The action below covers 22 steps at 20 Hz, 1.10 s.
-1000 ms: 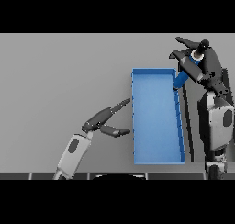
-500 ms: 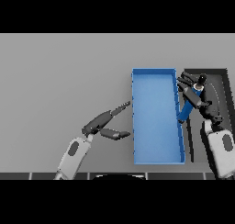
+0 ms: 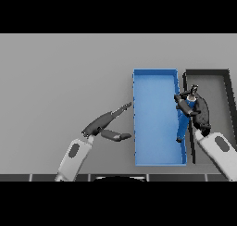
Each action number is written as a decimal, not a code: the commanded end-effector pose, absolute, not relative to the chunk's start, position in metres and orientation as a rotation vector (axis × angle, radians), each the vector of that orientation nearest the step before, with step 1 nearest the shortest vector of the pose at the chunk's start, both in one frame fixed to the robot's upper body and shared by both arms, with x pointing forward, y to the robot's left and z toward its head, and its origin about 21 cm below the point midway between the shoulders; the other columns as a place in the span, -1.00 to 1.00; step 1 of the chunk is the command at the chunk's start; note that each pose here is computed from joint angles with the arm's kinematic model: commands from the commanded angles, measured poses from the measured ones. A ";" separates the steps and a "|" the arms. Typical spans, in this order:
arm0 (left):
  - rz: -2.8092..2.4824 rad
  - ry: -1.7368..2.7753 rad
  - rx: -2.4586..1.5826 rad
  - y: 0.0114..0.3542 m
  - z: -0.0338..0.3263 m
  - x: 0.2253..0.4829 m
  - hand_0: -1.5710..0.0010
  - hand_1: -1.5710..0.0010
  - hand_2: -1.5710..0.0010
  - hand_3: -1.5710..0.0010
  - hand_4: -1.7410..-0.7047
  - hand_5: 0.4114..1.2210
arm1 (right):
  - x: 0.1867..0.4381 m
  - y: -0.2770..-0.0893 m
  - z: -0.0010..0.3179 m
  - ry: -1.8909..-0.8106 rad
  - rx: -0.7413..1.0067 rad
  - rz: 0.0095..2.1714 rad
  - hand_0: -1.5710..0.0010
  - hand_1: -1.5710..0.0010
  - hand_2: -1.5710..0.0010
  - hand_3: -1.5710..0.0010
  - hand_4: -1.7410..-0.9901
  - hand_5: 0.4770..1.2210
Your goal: Pick up the blue pipe and place it into the blue bin.
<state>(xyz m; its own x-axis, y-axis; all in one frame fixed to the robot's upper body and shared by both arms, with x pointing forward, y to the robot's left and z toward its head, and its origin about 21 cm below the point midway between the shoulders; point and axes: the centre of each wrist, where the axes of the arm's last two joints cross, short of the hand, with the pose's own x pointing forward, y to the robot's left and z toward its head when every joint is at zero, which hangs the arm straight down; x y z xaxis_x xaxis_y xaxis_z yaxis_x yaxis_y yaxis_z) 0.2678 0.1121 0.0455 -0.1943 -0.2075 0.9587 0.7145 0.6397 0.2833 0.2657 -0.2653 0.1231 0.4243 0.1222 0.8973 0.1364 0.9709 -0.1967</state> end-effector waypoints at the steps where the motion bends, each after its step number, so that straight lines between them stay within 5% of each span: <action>1: -0.877 -1.553 -0.427 0.116 0.045 0.268 1.00 1.00 1.00 1.00 0.67 -0.97 | 0.265 -0.267 0.123 -1.097 -0.266 0.001 -0.19 -0.09 -0.09 0.36 -0.36 1.00; 4: -0.880 -1.549 -0.429 0.114 0.045 0.268 1.00 1.00 1.00 1.00 0.67 -0.96 | 0.265 -0.271 0.116 -0.964 -0.259 0.081 0.39 0.44 0.44 0.67 0.24 0.90; 9: -0.879 -1.540 -0.426 0.113 0.047 0.266 1.00 1.00 1.00 1.00 0.65 -0.96 | 0.268 -0.265 0.112 -0.886 -0.295 0.299 0.80 0.82 0.82 0.89 0.75 0.23; 17: -0.876 -1.544 -0.419 0.115 0.046 0.264 1.00 1.00 1.00 1.00 0.65 -0.96 | 0.271 -0.265 0.103 -0.806 -0.343 0.397 0.97 0.97 0.97 0.98 0.88 -0.36; 22: -0.881 -1.550 -0.421 0.112 0.047 0.264 1.00 1.00 1.00 1.00 0.65 -0.95 | 0.269 -0.262 0.106 -0.803 -0.339 0.417 0.99 0.99 0.99 0.99 0.91 -0.50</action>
<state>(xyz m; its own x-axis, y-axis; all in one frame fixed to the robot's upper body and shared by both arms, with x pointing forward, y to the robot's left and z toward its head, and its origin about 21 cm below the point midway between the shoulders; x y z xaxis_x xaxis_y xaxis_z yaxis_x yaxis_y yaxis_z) 0.2642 0.1116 0.0474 -0.1912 -0.2192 0.9568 0.7098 0.6423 0.2890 0.2692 -0.2618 0.1067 0.6211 0.4813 0.6185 -0.2293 0.8663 -0.4438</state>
